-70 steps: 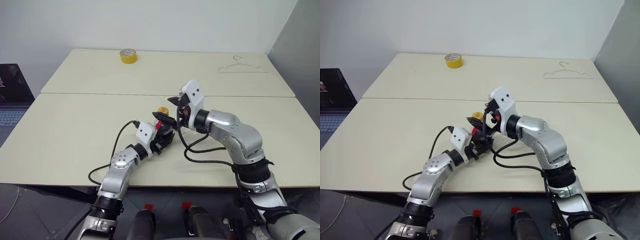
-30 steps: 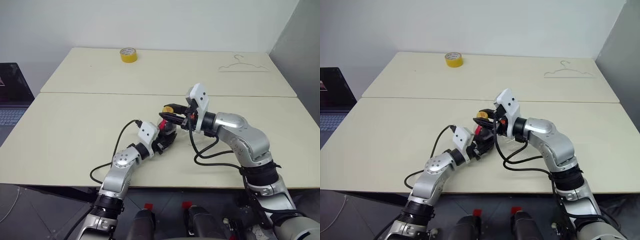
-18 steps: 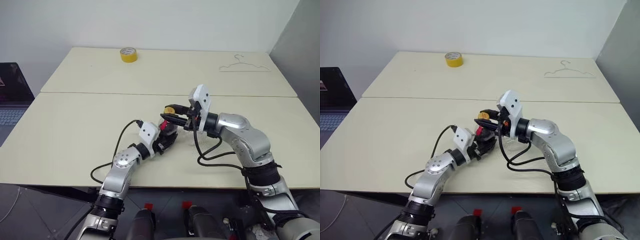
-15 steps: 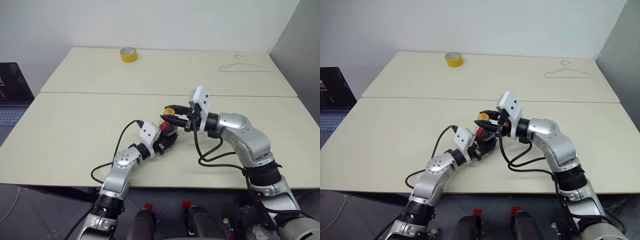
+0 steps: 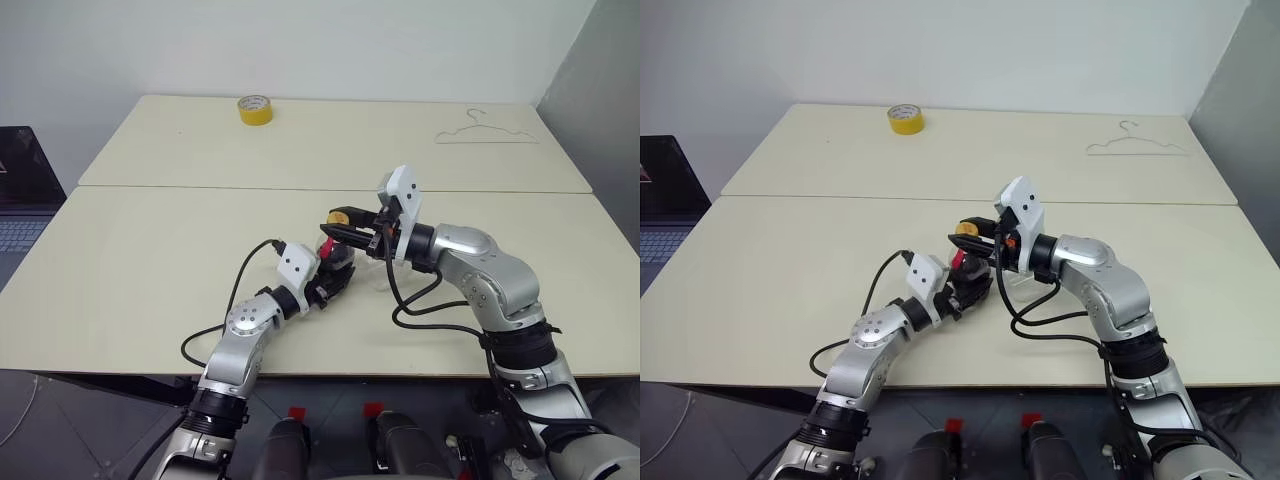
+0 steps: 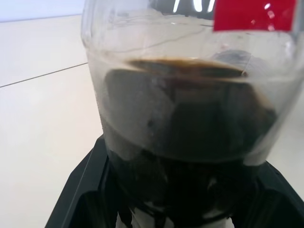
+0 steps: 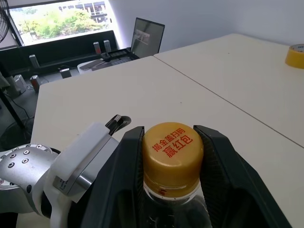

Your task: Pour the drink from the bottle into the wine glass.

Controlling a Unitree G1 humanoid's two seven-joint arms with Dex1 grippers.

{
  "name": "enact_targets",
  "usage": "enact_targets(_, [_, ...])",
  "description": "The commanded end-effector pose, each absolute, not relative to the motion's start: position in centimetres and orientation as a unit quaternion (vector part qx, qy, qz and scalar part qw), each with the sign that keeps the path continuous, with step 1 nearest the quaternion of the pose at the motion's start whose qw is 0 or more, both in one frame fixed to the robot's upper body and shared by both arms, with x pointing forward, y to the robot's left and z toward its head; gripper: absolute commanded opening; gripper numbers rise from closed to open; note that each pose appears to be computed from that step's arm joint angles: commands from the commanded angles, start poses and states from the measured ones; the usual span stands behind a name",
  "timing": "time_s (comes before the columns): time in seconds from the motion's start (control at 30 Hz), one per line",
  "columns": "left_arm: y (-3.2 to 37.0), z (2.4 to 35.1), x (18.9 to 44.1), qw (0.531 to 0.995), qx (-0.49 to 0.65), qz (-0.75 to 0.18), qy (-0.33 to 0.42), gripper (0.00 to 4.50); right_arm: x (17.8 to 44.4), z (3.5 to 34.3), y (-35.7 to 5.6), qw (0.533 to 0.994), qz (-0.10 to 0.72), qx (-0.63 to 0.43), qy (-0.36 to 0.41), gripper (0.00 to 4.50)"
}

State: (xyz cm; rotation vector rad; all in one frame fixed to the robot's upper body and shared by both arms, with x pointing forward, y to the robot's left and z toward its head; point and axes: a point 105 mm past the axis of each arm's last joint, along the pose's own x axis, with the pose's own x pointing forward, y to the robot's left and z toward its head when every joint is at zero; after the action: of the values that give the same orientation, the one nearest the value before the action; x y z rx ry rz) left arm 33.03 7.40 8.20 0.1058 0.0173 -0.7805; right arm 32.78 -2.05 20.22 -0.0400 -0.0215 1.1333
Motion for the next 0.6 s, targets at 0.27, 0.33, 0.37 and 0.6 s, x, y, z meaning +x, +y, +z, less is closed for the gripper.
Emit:
enact_targets(0.27, [8.85, 2.66, 32.06, 0.923, 0.050, -0.364, 0.119, 2.63, 31.57, 24.49, -2.14, 0.827, 0.558, -0.001, -0.070, 1.28])
enact_targets(0.33, [8.87, 2.66, 32.06, 0.923, 0.050, -0.364, 0.119, 2.63, 31.72, 24.48, -2.14, 0.830, 0.554, -0.006, -0.069, 2.01])
enact_targets(0.37, [8.87, 2.66, 32.06, 0.923, 0.050, -0.364, 0.119, 2.63, 31.79, 24.48, -2.15, 0.831, 0.552, -0.010, -0.070, 2.28])
enact_targets(0.6, [8.82, 2.66, 32.10, 0.922, 0.050, -0.364, 0.118, 2.63, 31.72, 24.42, -2.28, 0.824, 0.560, -0.037, -0.082, 3.62])
